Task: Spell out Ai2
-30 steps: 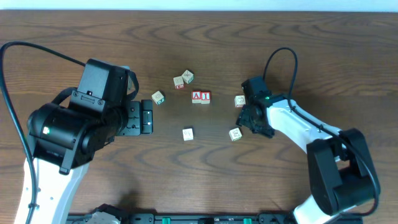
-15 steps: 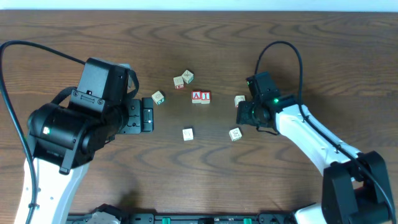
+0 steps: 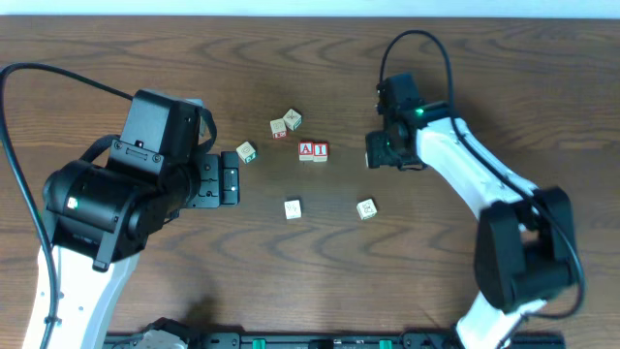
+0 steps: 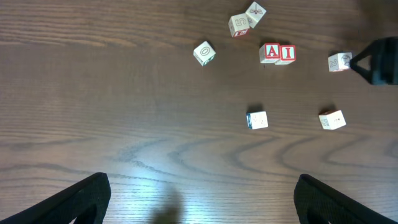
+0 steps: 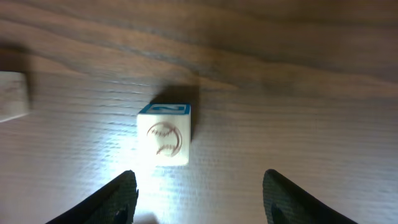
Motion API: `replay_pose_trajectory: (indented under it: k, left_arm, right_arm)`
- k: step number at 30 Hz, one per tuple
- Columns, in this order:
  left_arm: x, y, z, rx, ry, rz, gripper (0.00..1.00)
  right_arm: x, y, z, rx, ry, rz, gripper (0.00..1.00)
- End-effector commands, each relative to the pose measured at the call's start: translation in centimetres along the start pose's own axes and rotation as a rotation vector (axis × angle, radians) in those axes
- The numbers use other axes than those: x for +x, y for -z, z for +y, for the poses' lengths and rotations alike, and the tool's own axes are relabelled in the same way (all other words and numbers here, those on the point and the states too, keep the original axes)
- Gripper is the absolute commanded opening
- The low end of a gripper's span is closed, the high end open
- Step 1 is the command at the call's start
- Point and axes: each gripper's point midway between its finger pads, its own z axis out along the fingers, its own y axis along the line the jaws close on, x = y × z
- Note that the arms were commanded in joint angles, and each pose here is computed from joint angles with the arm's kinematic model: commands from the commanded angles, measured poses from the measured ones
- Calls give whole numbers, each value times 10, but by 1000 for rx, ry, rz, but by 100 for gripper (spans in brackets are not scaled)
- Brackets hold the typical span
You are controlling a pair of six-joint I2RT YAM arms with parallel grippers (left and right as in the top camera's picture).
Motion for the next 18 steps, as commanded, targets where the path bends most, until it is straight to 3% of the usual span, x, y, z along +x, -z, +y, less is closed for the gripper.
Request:
replay_pose_trajectory:
  k: [1, 18]
  left_arm:
    - [0, -2, 2, -17, 4, 4, 95]
    - [0, -2, 3, -17, 4, 5, 95]
  right_arm:
    - [0, -13, 3, -10, 22, 28, 63]
    - [-14, -17, 17, -85, -15, -16, 57]
